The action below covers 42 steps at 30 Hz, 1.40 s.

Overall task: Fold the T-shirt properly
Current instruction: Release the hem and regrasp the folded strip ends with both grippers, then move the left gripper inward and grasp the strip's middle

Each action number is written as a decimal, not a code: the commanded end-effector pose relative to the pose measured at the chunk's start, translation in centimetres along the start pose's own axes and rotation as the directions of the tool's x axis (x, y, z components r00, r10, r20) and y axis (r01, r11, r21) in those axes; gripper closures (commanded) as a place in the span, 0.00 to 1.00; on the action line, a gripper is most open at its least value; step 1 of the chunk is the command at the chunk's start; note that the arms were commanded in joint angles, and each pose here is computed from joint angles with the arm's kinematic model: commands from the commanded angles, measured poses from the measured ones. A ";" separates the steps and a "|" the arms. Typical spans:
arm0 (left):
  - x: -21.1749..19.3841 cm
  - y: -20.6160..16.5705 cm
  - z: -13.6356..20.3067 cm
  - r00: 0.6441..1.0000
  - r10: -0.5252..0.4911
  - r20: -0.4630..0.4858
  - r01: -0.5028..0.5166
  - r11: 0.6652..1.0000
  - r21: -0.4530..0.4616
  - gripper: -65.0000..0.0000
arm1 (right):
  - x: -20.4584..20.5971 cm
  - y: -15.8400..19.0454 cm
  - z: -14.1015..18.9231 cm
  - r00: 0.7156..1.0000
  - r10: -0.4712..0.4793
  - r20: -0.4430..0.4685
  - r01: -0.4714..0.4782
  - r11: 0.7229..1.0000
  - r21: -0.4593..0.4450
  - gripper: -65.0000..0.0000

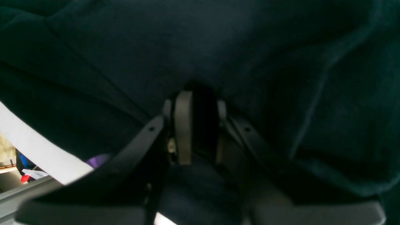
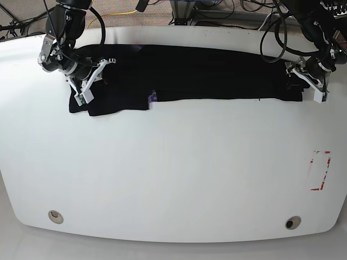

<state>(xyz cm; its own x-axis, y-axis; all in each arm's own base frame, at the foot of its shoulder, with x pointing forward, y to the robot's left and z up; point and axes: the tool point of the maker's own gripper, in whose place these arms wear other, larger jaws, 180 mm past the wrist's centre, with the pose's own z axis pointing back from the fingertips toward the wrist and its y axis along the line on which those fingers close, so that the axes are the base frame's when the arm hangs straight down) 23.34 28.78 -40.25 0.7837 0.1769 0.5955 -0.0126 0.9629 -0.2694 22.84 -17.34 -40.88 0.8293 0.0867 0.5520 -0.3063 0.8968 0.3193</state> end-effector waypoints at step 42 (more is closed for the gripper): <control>2.7 -26.5 -0.6 0.771 -0.619 0.147 0.617 0.672 -0.410 0.98 | 1.4 0.0 0.5 0.999 0.018 0.045 -0.018 1.000 0.000 0.86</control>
<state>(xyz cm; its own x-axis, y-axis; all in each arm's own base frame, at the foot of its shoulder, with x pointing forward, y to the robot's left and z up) 25.81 4.10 -32.68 0.5429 -0.4424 0.7138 0.7222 0.6798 -0.1279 22.87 -17.26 -40.87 0.8289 0.0847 0.5529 -0.3058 0.8963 0.3211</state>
